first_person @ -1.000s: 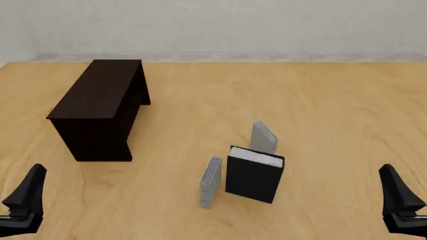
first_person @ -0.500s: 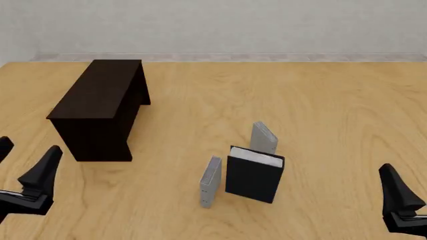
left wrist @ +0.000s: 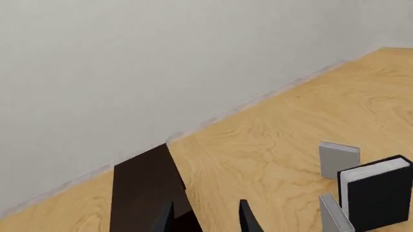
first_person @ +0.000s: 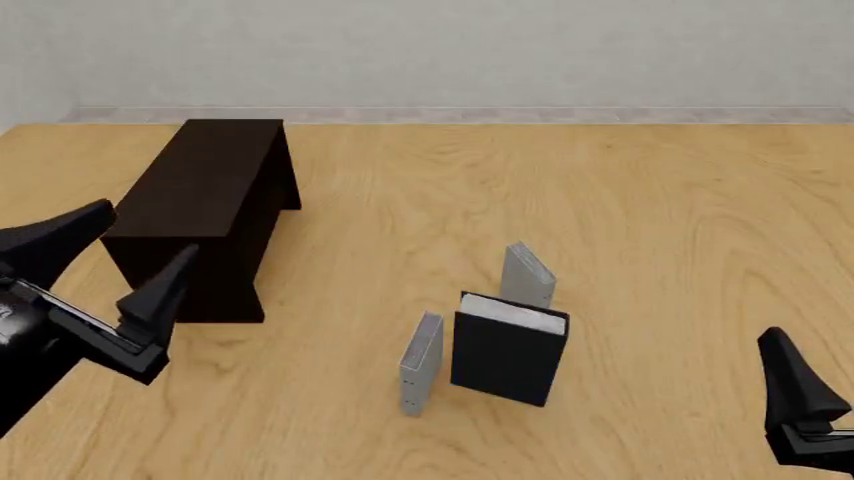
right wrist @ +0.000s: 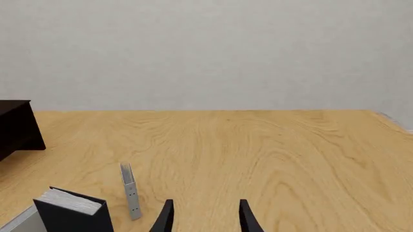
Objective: Pick up the book in the middle and place it on the cabinet shelf.
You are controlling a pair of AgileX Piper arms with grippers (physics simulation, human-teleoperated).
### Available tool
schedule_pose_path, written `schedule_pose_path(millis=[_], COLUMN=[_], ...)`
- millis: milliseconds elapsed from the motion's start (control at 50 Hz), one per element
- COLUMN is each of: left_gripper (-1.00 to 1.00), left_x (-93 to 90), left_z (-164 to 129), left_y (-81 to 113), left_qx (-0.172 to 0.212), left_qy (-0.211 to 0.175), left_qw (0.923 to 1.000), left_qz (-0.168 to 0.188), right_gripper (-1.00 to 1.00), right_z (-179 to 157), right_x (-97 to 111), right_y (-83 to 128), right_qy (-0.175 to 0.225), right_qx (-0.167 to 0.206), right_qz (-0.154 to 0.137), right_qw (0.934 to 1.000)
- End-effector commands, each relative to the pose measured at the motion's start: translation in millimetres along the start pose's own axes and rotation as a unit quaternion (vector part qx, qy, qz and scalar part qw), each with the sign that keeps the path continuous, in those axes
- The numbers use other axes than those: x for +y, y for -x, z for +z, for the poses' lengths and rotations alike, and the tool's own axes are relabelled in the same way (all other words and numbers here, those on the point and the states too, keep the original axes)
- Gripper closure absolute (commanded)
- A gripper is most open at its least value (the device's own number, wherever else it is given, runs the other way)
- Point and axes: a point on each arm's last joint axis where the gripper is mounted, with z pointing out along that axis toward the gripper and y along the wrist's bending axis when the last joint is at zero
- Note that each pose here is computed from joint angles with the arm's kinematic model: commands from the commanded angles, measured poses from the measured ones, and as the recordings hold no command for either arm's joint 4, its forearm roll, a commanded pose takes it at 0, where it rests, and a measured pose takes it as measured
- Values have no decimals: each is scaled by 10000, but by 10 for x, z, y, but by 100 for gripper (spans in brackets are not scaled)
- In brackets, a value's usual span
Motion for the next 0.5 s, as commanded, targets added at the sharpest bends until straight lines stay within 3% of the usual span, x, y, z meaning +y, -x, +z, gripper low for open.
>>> schedule_pose_path(millis=[20, 40, 240, 500], left_gripper=[-100, -100, -100, -100], left_x=[-111, -170, -222, -377], left_z=[166, 292, 458, 591], left_y=[213, 332, 495, 609], left_qx=[-139, -211, -392, -540], left_qy=[-592, -833, -981, -1354], left_qw=[9979, 9956, 9907, 9825], left_qz=[225, 384, 859, 1160], right_gripper=[-100, -100, -100, -100], right_z=[-2, -3, 0, 1], right_x=[0, 0, 0, 0], right_y=[-1, -1, -1, -1], right_qy=[0, 0, 0, -1], right_qx=[1, -2, -1, 1], right_qz=[3, -5, -3, 2], right_qw=[10000, 10000, 10000, 10000])
